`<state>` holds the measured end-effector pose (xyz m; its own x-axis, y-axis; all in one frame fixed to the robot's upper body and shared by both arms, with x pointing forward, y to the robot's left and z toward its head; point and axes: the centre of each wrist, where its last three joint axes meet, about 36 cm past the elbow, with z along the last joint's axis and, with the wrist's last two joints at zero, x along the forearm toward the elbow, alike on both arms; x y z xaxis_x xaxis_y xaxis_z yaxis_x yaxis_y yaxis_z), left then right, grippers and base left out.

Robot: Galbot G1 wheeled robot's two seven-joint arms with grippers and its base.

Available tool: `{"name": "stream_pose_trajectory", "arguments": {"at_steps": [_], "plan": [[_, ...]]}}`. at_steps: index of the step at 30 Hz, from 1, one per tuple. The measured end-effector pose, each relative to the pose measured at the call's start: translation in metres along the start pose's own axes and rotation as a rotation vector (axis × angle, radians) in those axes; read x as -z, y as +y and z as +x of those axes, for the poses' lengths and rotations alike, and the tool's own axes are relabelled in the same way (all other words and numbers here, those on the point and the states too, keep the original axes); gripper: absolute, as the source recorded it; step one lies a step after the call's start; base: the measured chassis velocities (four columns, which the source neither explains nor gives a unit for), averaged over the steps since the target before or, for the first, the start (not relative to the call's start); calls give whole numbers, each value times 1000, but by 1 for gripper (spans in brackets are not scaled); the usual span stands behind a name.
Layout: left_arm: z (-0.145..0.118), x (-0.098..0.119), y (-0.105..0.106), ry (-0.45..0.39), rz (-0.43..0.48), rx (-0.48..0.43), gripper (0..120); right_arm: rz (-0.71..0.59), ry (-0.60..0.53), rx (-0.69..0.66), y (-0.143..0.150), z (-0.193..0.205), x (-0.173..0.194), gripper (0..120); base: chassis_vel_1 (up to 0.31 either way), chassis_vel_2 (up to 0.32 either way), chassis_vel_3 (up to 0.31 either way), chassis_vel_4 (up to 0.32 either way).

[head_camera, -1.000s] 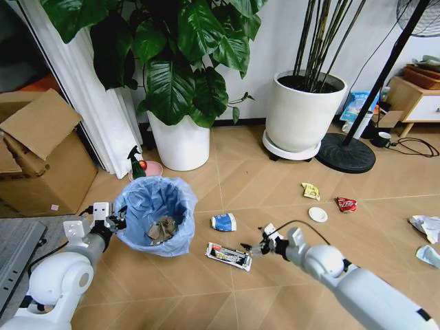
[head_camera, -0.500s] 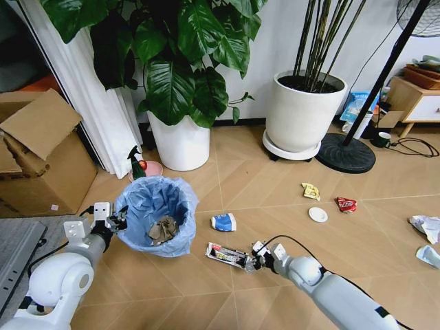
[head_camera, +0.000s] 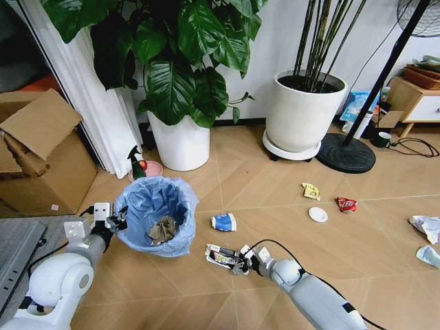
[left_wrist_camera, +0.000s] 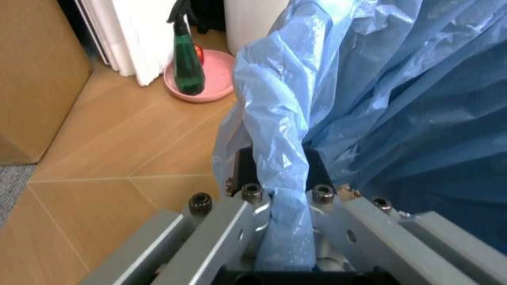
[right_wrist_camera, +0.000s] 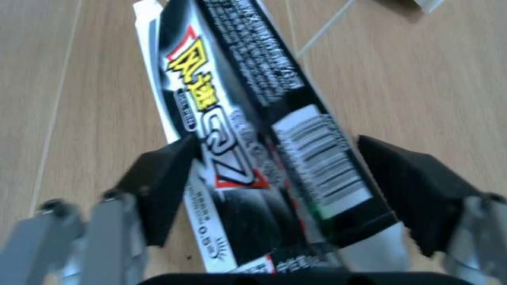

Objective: Pick up the trash bin and place the garbage on the floor into it.

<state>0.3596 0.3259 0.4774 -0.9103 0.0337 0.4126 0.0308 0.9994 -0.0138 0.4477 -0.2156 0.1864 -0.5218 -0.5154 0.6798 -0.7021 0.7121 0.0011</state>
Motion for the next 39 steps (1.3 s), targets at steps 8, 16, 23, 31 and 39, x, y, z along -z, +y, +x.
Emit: {"name": "stream_pose_trajectory", "arguments": {"at_steps": [8, 16, 23, 31, 39], "plan": [[-1, 0, 0, -3, -1, 0, 0, -11, -3, -13, 4, 1, -3, 48, 0, 0, 0, 0], [-1, 0, 0, -4, -1, 0, 0, -22, -7, -21, 8, 0, -3, 21, 0, 0, 0, 0], [-1, -1, 0, -4, 0, -1, 0, -35, -15, -30, 9, 4, -3, 0, 0, 0, 0, 0], [-1, 0, 0, -6, -1, -2, 0, -115, -85, -86, -4, 20, 18, 0, 0, 0, 0, 0], [0, 0, -2, -7, -2, -6, 0, -122, -251, -164, -58, 71, 76, 0, 0, 0, 0, 0]]}}
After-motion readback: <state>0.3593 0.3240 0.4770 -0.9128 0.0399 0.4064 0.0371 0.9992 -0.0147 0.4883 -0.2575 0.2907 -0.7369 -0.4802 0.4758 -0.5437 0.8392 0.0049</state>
